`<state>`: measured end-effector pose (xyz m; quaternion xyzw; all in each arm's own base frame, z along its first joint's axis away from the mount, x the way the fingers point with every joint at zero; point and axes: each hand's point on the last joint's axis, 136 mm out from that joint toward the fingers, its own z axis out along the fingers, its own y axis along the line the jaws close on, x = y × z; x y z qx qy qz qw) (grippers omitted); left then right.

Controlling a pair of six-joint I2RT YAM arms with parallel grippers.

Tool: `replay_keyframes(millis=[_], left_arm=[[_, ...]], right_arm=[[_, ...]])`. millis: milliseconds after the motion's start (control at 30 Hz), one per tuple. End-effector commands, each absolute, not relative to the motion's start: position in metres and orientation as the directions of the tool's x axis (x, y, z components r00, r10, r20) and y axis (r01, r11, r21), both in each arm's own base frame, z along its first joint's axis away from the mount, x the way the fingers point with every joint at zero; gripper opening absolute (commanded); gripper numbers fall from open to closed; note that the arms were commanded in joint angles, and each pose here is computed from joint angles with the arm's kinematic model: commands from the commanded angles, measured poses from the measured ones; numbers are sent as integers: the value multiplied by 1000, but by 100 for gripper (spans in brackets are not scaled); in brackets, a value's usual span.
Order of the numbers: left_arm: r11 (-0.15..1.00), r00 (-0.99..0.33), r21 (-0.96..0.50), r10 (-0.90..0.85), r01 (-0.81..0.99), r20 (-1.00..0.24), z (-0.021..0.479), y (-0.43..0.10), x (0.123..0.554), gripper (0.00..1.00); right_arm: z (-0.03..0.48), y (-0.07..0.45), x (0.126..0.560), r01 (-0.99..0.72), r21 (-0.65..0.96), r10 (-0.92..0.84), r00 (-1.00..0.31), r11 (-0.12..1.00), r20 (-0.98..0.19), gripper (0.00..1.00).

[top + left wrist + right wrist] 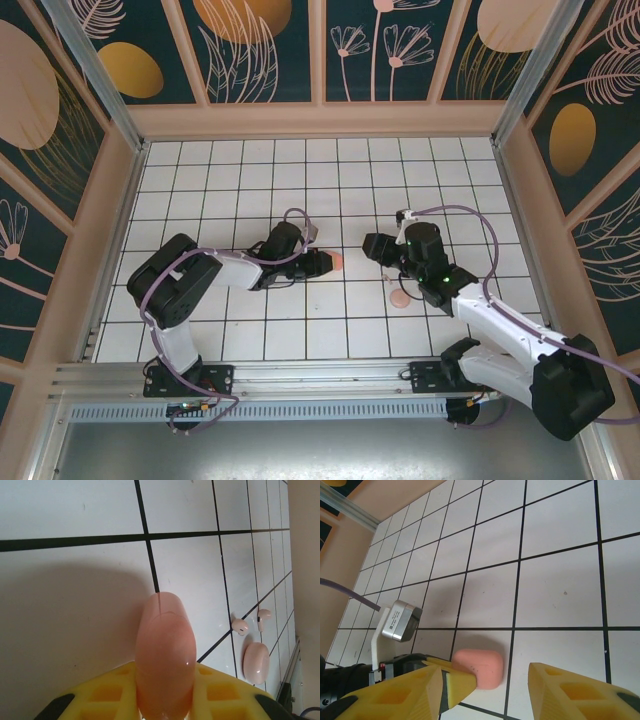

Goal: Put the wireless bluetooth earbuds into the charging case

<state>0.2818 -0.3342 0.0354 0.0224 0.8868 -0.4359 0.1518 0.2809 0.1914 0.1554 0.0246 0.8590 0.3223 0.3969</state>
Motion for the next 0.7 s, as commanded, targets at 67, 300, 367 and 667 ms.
replay_keyframes(millis=[67,300,367,667], left_arm=[[650,-963,-748,-96,132,-254,25,-331,281,28],[692,-957,-709,-97,134,-275,26,-322,281,43],[706,-953,-694,-96,139,-288,27,-318,282,45],[776,-940,-614,-84,147,-331,29,-299,281,54]], right_arm=[[162,189,281,-220,580,317,-662,784,-679,49],[164,187,280,-216,577,318,-660,788,-681,49],[164,187,279,-216,577,318,-660,788,-681,49],[165,184,276,-204,562,302,-672,802,-676,51]])
